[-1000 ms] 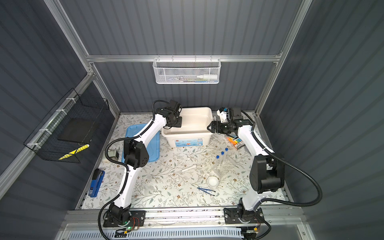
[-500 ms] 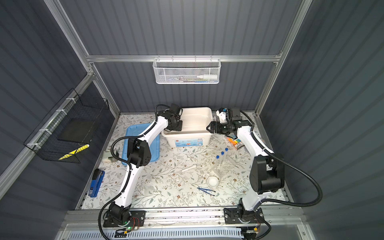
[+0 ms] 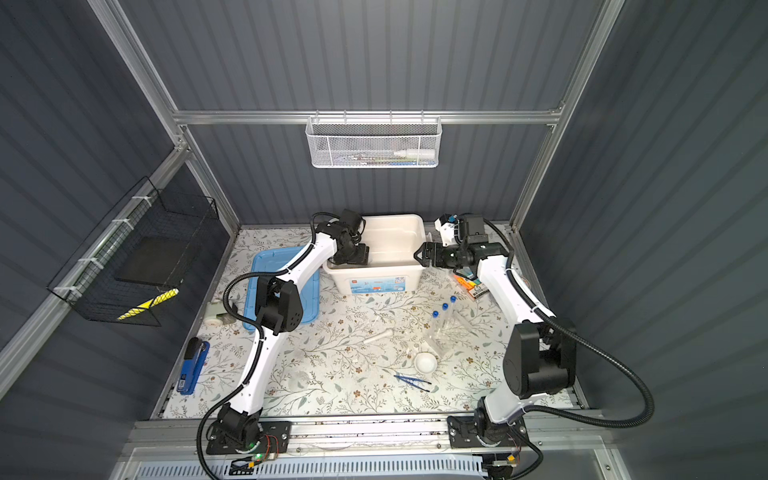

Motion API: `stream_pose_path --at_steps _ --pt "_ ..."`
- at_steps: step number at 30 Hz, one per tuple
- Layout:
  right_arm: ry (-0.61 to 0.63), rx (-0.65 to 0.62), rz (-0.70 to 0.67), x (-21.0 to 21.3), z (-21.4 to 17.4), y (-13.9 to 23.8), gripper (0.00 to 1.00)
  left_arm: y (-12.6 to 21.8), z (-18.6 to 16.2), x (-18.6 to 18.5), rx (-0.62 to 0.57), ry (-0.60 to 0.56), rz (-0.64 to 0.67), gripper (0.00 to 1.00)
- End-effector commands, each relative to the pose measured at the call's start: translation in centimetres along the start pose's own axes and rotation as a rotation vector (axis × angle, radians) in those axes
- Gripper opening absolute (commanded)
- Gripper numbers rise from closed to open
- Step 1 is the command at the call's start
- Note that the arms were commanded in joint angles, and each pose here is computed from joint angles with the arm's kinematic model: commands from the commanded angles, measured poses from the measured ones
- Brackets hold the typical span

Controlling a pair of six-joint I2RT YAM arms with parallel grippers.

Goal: Organize the chemistry lab equipment
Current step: 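Open the left gripper to drop the cup into the bin, then move the left gripper down over the clear glass funnel near the robot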

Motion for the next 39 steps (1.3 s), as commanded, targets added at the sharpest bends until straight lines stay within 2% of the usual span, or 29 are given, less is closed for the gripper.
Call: stream_pose_path --at_steps 1,6,11,17,23,27,34,39 --pt "0.042 0.005 -0.010 0.5 -0.5 0.8 0.90 4.8 1.7 -0.5 -0.089 0.020 -0.067 0.83" --pt "0.070 -0.001 -0.008 0.8 -0.8 1.5 0.91 9.3 2.9 -0.8 -0.200 0.032 -0.077 0.99" --pt "0.084 -0.006 -0.001 1.1 -1.2 1.9 0.93 13.8 2.7 -0.8 -0.277 0.037 -0.003 1.00" --pt "0.105 -0.012 0.004 1.4 -1.6 2.5 0.94 18.1 0.2 -1.3 -0.324 0.019 0.140 1.00" --pt "0.118 -0.018 -0.001 1.5 -2.3 3.2 0.95 20.8 -4.7 -0.9 -0.329 0.096 0.225 1.00" --pt "0.109 -0.012 0.019 1.8 -3.1 3.7 0.95 21.9 -9.1 -0.2 -0.289 0.172 0.260 1.00" --pt "0.088 -0.012 0.024 2.1 -5.0 4.4 0.95 22.9 -18.7 3.1 -0.243 0.353 0.310 0.99" --pt "0.097 -0.014 0.006 2.8 -5.9 4.9 0.95 23.2 -23.5 5.2 -0.204 0.428 0.329 0.98"
Point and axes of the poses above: each gripper's point midway between its finger pads, its own y axis back along the fingers, its own x axis along the line the jaws close on, z = x × y, the point moved 8 cm from there along y, back along the fingers, and after that the axes turned 1 degree about -y, right-handed, at the moved point
